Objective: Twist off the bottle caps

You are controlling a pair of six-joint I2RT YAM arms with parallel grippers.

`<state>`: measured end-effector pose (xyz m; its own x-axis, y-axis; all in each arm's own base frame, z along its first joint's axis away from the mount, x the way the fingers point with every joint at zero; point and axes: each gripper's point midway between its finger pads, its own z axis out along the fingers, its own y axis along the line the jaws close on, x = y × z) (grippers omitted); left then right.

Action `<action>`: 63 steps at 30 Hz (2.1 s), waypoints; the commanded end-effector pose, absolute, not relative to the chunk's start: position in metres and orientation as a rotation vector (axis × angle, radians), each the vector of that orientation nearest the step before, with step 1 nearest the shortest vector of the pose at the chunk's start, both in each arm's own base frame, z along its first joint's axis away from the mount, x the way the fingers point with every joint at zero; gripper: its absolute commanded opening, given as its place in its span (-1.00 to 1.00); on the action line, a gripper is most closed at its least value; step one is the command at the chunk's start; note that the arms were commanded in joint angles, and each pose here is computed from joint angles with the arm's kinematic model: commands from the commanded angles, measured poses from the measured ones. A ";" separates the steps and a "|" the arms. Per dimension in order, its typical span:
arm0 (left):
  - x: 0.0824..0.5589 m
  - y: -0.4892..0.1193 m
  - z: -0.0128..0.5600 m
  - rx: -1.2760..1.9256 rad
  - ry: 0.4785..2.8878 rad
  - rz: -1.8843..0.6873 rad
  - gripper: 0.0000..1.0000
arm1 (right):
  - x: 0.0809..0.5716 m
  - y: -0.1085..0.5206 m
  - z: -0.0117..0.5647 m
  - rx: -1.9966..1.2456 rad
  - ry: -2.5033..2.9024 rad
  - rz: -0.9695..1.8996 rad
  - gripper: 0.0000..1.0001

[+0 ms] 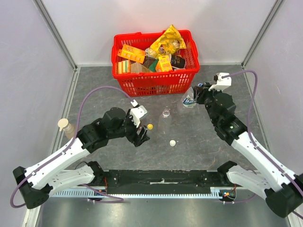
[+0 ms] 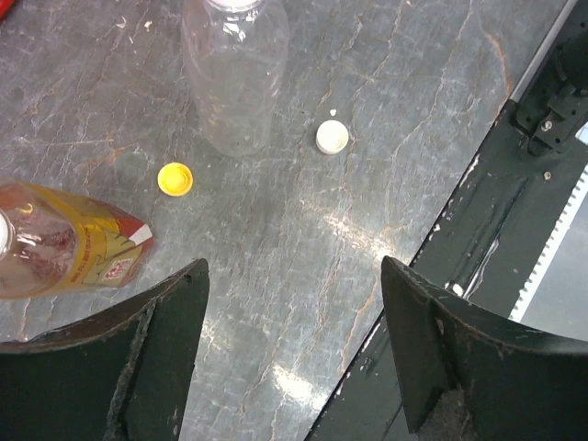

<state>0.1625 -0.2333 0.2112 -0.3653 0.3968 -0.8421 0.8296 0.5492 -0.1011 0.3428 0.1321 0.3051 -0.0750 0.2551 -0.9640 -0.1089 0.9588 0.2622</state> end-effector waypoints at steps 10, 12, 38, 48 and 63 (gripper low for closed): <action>0.181 -0.286 0.307 0.930 1.707 -0.869 0.69 | 0.258 0.132 0.398 -0.062 1.520 0.537 -1.00; 0.183 -0.295 0.320 0.947 1.658 -0.892 0.70 | 0.248 0.130 0.411 -0.062 1.495 0.565 -1.00; 0.199 -0.412 0.339 1.164 1.219 -0.830 0.78 | 0.232 0.170 0.429 -0.086 1.477 0.874 -1.00; 0.211 -0.416 0.334 1.113 1.232 -0.765 0.68 | 0.228 0.175 0.433 -0.102 1.460 0.919 -1.00; 0.193 -0.402 0.338 1.166 1.251 -0.800 -0.05 | 0.227 0.177 0.436 -0.107 1.420 0.937 0.19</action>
